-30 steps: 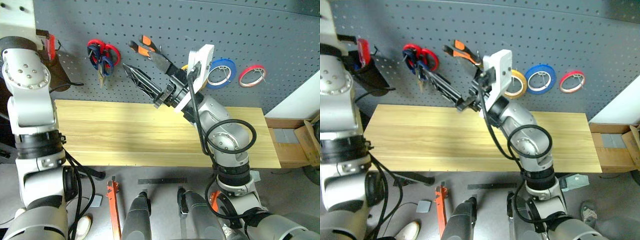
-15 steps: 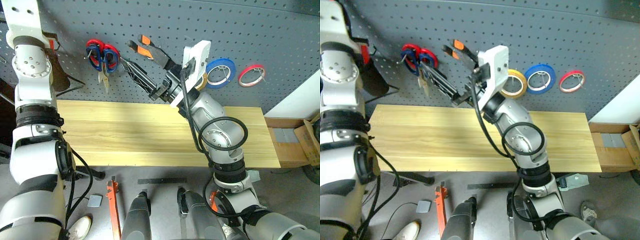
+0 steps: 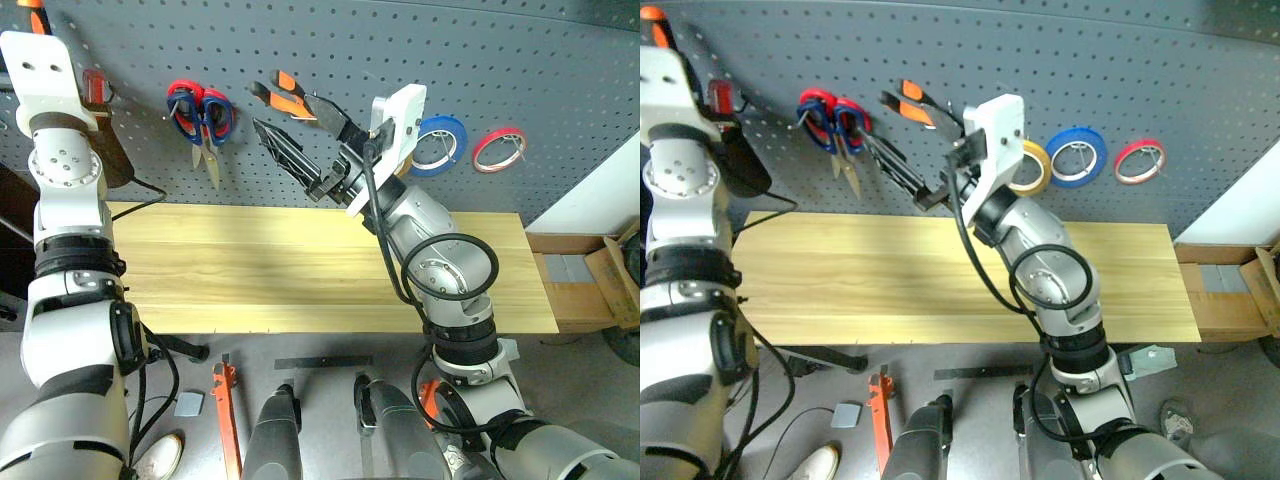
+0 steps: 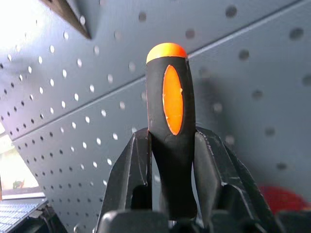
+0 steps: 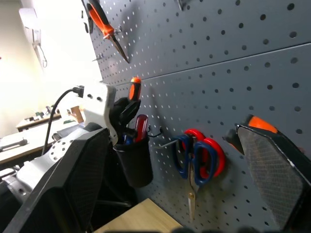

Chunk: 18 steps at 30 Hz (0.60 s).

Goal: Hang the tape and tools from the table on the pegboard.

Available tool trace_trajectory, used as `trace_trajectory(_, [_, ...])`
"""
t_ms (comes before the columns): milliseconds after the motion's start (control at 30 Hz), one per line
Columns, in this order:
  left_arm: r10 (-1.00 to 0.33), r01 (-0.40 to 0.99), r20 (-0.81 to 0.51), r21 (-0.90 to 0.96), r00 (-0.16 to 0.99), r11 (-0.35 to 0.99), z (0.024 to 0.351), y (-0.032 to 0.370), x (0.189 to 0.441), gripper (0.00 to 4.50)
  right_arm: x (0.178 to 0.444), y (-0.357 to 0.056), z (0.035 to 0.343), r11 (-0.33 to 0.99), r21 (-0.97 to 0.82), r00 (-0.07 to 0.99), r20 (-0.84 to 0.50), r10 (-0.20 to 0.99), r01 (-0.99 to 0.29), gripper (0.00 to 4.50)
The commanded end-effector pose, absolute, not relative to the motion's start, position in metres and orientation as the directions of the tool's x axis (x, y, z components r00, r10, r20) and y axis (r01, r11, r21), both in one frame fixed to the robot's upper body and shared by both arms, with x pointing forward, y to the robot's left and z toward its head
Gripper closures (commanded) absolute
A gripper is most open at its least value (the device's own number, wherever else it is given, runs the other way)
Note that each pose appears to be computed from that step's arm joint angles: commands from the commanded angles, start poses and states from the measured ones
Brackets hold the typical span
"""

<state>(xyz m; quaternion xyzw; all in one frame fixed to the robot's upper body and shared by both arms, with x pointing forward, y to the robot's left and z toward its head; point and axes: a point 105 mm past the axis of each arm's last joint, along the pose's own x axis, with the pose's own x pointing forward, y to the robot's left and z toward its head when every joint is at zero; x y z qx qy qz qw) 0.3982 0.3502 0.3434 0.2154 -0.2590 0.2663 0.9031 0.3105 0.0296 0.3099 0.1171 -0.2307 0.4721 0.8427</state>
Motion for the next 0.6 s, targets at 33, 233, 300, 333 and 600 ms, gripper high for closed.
trace_trajectory(33, [0.411,-0.621,0.605,0.182,0.682,0.762,0.344,0.352,0.379,3.69,0.301,0.030,0.317,0.514,-0.048,0.414,0.530,0.740,-0.857,0.00])
trace_trajectory(233, [0.448,-0.617,0.543,0.173,0.710,0.768,0.318,0.347,0.353,3.69,0.302,0.031,0.313,0.515,-0.048,0.417,0.525,0.742,-0.856,0.00])
trace_trajectory(300, [0.457,-0.612,0.518,0.173,0.723,0.772,0.311,0.345,0.347,3.69,0.302,0.030,0.312,0.515,-0.048,0.418,0.522,0.744,-0.856,0.00])
trace_trajectory(333, [0.460,-0.610,0.509,0.175,0.728,0.773,0.308,0.345,0.345,3.34,0.302,0.030,0.311,0.515,-0.049,0.418,0.520,0.745,-0.856,0.00])
trace_trajectory(600, [0.438,-0.576,0.486,0.177,0.756,0.798,0.309,0.337,0.347,0.57,0.302,0.031,0.310,0.508,-0.057,0.412,0.511,0.754,-0.859,0.00])
